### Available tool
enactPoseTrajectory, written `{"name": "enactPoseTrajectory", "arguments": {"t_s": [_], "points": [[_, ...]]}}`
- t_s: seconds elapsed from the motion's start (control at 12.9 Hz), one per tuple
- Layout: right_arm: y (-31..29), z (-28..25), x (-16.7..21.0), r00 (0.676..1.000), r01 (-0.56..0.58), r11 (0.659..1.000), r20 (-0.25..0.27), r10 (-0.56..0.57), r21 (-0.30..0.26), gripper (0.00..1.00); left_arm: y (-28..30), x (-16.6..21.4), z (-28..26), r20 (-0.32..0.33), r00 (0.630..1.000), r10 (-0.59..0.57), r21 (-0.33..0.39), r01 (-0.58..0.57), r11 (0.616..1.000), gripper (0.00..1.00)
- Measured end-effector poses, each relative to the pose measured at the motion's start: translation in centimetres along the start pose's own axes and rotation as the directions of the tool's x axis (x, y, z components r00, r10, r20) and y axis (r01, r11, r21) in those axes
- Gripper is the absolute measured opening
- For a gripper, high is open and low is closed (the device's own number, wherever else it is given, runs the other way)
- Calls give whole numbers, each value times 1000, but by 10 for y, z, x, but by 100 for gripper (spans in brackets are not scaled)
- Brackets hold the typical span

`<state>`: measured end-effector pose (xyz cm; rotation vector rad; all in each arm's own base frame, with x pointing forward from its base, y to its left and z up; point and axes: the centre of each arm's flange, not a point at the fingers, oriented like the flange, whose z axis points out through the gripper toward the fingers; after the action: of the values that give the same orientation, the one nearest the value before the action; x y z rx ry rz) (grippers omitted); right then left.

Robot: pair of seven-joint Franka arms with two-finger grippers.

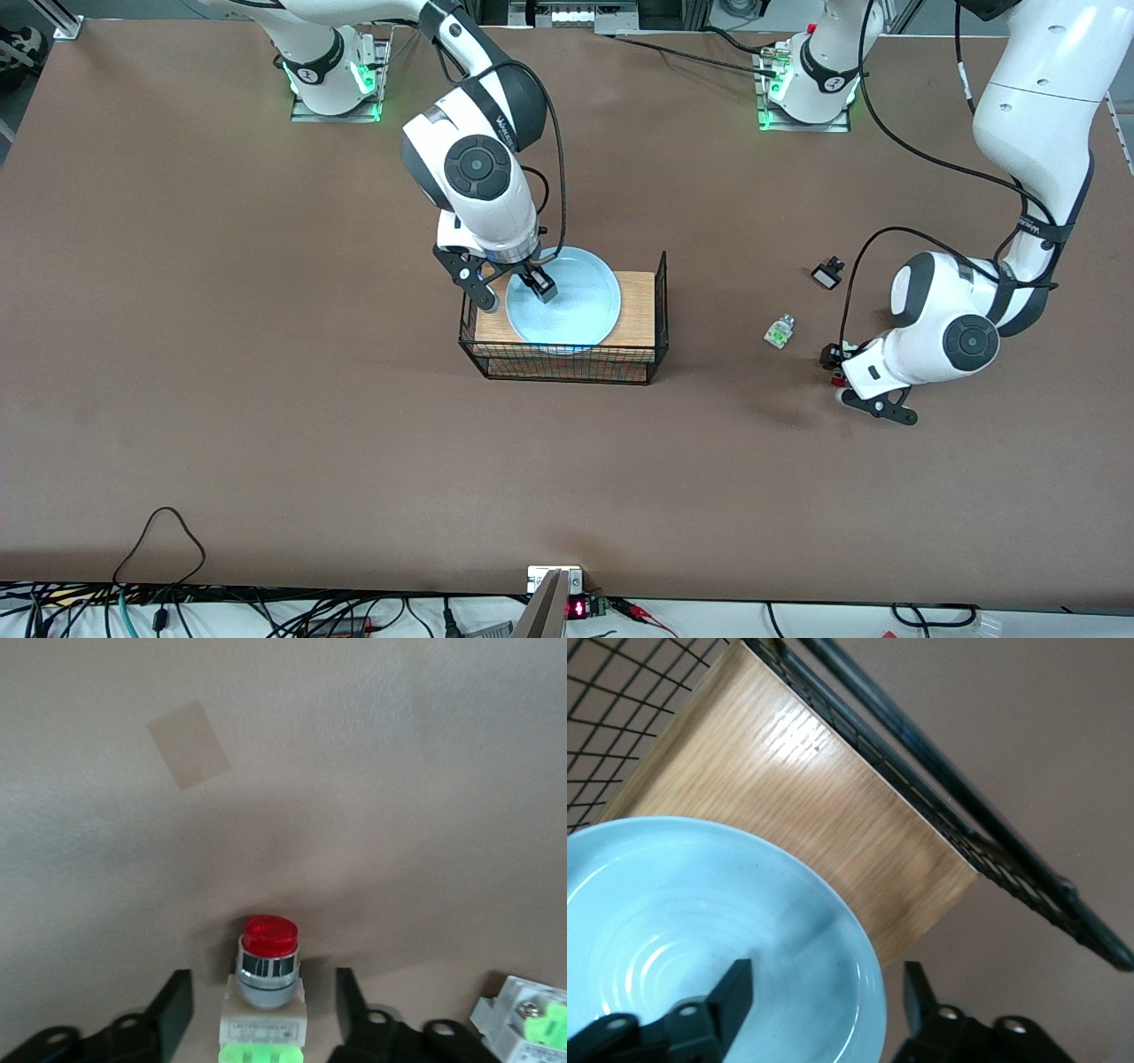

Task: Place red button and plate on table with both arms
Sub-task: 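Lower the red button onto the table while the right gripper grips the plate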

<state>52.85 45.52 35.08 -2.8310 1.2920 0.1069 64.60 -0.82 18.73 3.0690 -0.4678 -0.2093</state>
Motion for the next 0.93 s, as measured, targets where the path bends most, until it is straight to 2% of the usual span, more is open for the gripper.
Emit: {"name": "enactPoseTrajectory", "arguments": {"t_s": [0.08, 0.15, 0.46, 0.54, 0.77, 0.93], "points": [[0, 1, -1, 1000, 1, 1000, 0, -1, -2, 72, 0, 2, -13, 6, 1000, 0, 5, 0, 1000, 87], [0, 3, -3, 1000, 2, 1000, 0, -2, -5, 63, 1, 4, -36, 16, 1000, 2, 13, -3, 1000, 98], [-1, 6, -4, 1000, 5, 1000, 1, -5, -8, 15, 37, 1, -174, 63, 998, 23, 51, -26, 998, 100], [-1, 4, -7, 1000, 15, 1000, 1, -15, -4, 9, 46, -4, -211, 73, 997, 9, 63, -14, 998, 100], [-1, 1, -15, 1000, 28, 1000, 1, -28, 0, 8, 64, -19, -290, 91, 996, -13, 73, 6, 997, 100], [0, -20, -16, 1000, 31, 999, 0, -31, 13, 7, 64, -30, -330, 76, 997, -33, 83, 27, 996, 100]]}}
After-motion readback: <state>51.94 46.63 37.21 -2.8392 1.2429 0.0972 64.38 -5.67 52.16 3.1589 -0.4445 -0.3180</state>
